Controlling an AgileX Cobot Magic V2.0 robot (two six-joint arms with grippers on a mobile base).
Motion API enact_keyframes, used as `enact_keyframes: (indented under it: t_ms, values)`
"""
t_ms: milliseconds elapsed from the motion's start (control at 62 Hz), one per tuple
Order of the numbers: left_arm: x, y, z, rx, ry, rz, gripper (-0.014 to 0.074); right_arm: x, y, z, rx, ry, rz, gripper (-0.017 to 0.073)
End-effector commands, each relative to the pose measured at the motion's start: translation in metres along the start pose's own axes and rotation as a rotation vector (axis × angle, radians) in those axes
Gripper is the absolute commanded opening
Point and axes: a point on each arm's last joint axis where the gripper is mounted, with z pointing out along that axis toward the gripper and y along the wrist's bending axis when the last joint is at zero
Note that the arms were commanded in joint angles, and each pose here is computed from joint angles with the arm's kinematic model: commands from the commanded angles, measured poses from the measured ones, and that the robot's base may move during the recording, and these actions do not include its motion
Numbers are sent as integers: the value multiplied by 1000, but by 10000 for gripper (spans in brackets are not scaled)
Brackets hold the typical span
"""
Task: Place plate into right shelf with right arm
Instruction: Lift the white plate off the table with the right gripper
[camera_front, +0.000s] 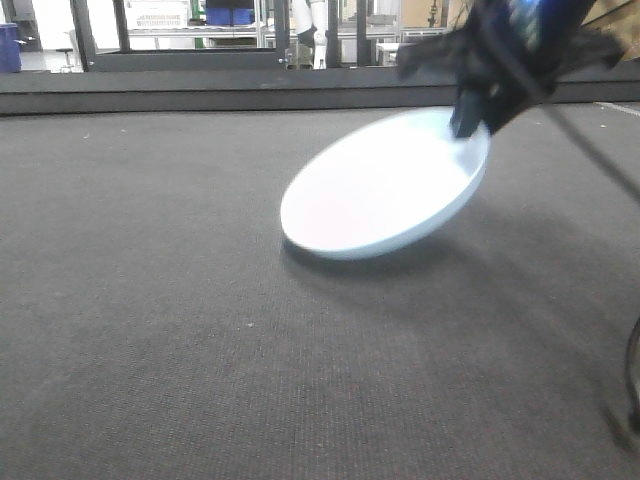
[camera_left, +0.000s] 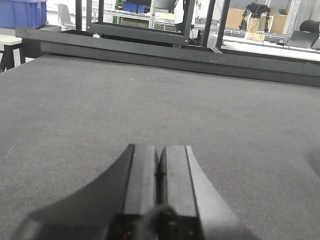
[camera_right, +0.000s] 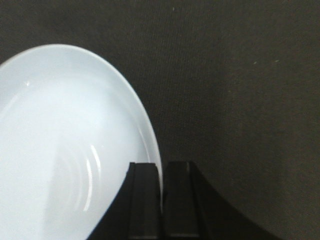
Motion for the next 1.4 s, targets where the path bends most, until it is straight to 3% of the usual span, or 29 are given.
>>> enact_keyframes:
  t_ms: [0,290,403,806,1128,1386]
  values:
    - [-6,0,-1,7,-92,-5,-47,-13,-4,-44,-46,-167,-15,55]
    - [-6,0,-1,7,-92,-5,-47,37,-22,-103,-97,-284,-25,55]
    - [-6,0,-1,7,-92,-5,-47,55,-30,-127,-103,-348,-55,55]
    - [-6,0,-1,7,-92,-5,-47,83,-57,-251,-92,-786,-147,55]
    - [-6,0,-1,7,-92,-5,-47,117,-74,-317,-126,-1066,-120,55]
    - [-6,0,-1,7,-92,-5,-47,121,-75,-322,-130,-1091,-117,55]
